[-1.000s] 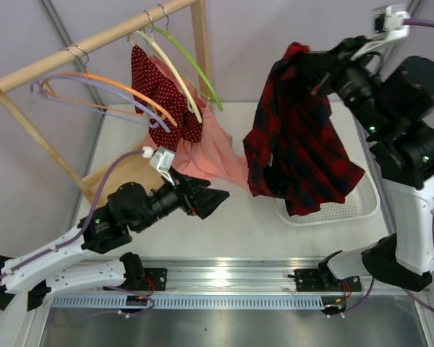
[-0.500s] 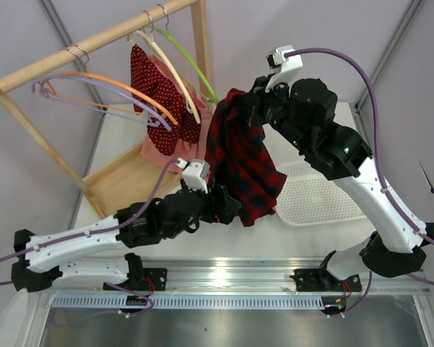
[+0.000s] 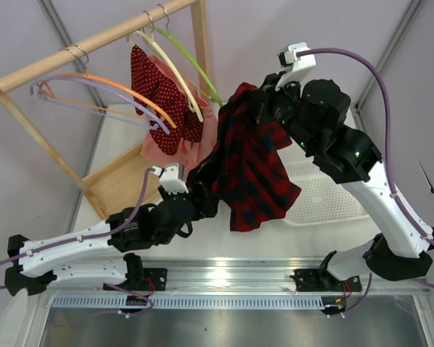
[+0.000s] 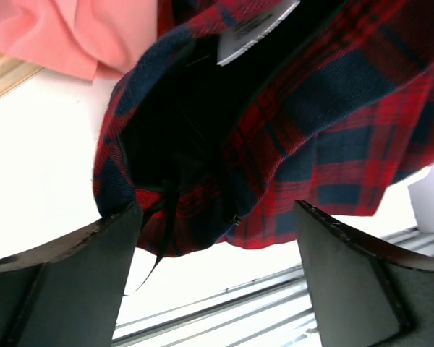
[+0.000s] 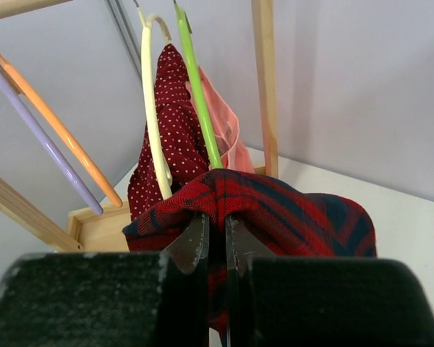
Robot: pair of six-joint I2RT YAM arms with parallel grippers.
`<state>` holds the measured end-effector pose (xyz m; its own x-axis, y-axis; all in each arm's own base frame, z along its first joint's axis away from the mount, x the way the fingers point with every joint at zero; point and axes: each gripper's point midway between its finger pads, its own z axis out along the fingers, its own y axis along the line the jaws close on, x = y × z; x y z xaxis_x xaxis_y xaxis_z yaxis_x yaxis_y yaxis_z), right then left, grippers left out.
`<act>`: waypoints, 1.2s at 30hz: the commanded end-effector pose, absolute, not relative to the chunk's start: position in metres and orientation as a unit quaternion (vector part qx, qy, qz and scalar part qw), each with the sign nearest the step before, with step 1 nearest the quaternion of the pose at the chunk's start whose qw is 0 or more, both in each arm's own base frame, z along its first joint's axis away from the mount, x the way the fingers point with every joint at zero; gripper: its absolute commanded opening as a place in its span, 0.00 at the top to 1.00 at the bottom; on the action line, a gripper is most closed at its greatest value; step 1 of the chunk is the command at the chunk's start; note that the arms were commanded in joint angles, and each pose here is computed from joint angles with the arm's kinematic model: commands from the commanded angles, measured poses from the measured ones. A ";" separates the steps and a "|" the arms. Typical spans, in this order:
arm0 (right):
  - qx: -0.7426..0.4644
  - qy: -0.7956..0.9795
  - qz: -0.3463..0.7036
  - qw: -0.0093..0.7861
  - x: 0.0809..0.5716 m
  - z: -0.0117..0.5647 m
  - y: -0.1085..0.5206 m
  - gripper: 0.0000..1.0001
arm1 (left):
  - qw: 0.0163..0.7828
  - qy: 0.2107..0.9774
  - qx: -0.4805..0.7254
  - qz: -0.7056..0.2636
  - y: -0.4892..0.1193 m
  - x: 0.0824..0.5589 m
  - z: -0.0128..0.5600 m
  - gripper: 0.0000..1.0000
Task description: Place the skirt on the hanger
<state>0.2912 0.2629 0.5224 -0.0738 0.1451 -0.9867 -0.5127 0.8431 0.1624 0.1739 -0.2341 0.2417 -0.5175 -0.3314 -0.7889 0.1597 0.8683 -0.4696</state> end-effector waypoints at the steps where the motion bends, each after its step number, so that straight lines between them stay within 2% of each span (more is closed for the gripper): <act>1: -0.099 0.640 0.265 0.715 0.277 0.569 0.239 1.00 | 0.508 0.809 -0.057 -0.291 -0.236 0.175 0.279 0.07; 6: -0.098 0.654 0.241 0.711 0.281 0.558 0.234 1.00 | 0.503 0.798 -0.061 -0.327 -0.224 0.166 0.302 0.04; 10: -0.101 0.660 0.230 0.708 0.284 0.552 0.235 1.00 | 0.499 0.806 -0.090 -0.305 -0.201 0.165 0.294 0.03; 15: -0.101 0.665 0.225 0.705 0.287 0.547 0.236 1.00 | 0.496 0.816 -0.089 -0.282 -0.199 0.166 0.278 0.02; 28: -0.105 0.670 0.214 0.703 0.291 0.544 0.237 1.00 | 0.463 0.829 -0.005 -0.313 -0.271 0.163 0.260 0.02; 30: -0.106 0.670 0.214 0.703 0.290 0.544 0.237 1.00 | 0.458 0.836 -0.020 -0.303 -0.272 0.165 0.253 0.03; 34: -0.106 0.664 0.225 0.705 0.285 0.550 0.236 1.00 | 0.471 0.857 -0.073 -0.195 -0.241 0.180 0.213 0.10; 36: -0.107 0.663 0.230 0.705 0.283 0.552 0.235 1.00 | 0.470 0.861 -0.079 -0.178 -0.236 0.186 0.200 0.14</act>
